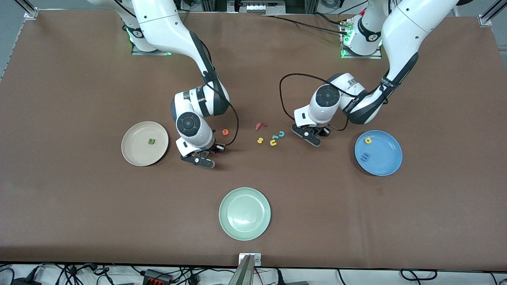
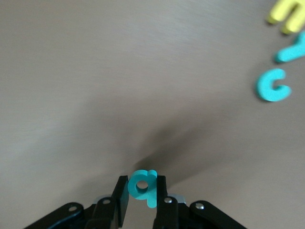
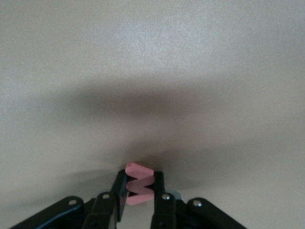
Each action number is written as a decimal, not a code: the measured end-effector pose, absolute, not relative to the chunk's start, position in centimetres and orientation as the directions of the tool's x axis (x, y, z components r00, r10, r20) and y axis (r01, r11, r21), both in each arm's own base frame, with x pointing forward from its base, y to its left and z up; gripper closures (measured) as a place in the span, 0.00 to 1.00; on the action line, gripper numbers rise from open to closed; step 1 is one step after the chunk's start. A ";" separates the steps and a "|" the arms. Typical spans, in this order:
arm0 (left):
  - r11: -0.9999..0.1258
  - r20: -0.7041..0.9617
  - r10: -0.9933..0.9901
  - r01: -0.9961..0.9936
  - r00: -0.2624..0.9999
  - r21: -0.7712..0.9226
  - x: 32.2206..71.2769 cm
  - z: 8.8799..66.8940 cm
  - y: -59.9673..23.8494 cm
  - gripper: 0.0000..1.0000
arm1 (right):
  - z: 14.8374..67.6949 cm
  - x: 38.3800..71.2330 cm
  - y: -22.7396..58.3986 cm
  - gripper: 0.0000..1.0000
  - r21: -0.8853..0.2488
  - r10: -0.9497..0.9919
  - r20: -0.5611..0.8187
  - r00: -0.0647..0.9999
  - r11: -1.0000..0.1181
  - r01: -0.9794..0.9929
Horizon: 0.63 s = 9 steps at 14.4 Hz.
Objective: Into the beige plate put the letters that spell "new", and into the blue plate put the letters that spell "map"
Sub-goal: 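Drop the teal letter in the blue plate while the right gripper drops w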
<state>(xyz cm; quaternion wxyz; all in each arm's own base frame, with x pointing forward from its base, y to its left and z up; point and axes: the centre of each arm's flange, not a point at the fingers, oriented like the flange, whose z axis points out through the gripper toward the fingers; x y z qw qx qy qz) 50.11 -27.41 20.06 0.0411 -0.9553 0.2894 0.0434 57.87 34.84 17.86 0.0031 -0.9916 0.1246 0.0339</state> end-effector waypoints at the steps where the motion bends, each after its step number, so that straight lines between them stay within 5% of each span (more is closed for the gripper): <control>1: -0.832 -0.116 -0.538 -0.548 0.835 -0.090 51.4 21.8 -26.6 0.73 | 17.9 57.9 34.7 0.74 0.002 -0.243 -0.067 0.968 -0.970 -0.243; 5: -0.818 -0.106 -0.545 -0.555 0.832 -0.153 58.1 27.9 -19.1 0.73 | 19.8 59.6 31.7 0.74 0.028 -0.241 -0.071 0.968 -0.970 -0.240; 9: -0.833 -0.135 -0.526 -0.540 0.840 -0.117 61.1 27.1 -7.7 0.73 | 23.8 61.2 22.6 0.74 0.099 -0.150 -0.217 0.965 -0.986 -0.131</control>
